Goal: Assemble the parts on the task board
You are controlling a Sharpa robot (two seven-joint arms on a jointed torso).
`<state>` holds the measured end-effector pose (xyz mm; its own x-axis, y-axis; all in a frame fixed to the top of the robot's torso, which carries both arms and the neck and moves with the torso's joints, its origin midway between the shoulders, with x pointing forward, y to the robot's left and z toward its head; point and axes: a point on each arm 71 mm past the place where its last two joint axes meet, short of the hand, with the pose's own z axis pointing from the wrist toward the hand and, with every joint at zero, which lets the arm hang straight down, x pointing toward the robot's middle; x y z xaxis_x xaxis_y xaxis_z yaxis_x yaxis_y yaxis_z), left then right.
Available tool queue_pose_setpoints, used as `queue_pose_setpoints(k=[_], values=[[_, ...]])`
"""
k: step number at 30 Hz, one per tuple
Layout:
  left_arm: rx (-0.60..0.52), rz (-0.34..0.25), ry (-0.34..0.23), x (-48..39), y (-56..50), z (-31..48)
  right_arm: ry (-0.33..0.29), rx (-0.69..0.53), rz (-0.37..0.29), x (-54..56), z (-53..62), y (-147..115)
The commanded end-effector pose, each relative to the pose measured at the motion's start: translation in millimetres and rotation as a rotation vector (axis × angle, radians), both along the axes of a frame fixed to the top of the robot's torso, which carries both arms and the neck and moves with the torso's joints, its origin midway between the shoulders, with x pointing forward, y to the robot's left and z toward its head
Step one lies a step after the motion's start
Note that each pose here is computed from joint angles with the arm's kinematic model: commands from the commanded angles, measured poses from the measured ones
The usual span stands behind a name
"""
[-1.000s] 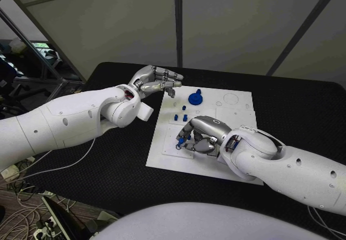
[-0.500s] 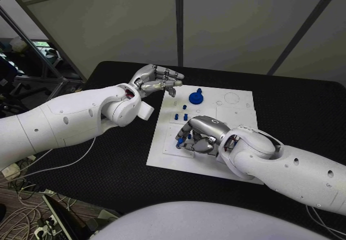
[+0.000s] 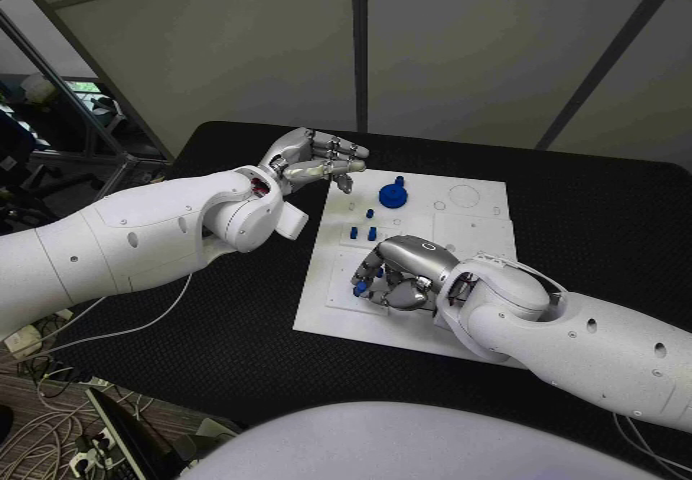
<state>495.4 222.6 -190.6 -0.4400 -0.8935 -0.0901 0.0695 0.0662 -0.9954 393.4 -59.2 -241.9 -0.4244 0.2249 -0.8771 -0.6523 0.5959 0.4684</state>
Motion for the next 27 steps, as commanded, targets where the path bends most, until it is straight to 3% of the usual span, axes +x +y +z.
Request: queue_pose_setpoints(k=[1,11,27], values=[[-0.006,-0.014,0.001,-0.3,-1.5,0.8,-0.005,-0.034,0.009,-0.4,-2.5,0.0],[-0.004,-0.014,0.005,-0.5,-0.5,0.6,-0.047,-0.057,-0.028,2.8,-2.8,-1.4],[-0.003,-0.021,0.012,-0.5,-0.7,-0.1,-0.067,-0.058,-0.022,2.0,-1.9,0.9]])
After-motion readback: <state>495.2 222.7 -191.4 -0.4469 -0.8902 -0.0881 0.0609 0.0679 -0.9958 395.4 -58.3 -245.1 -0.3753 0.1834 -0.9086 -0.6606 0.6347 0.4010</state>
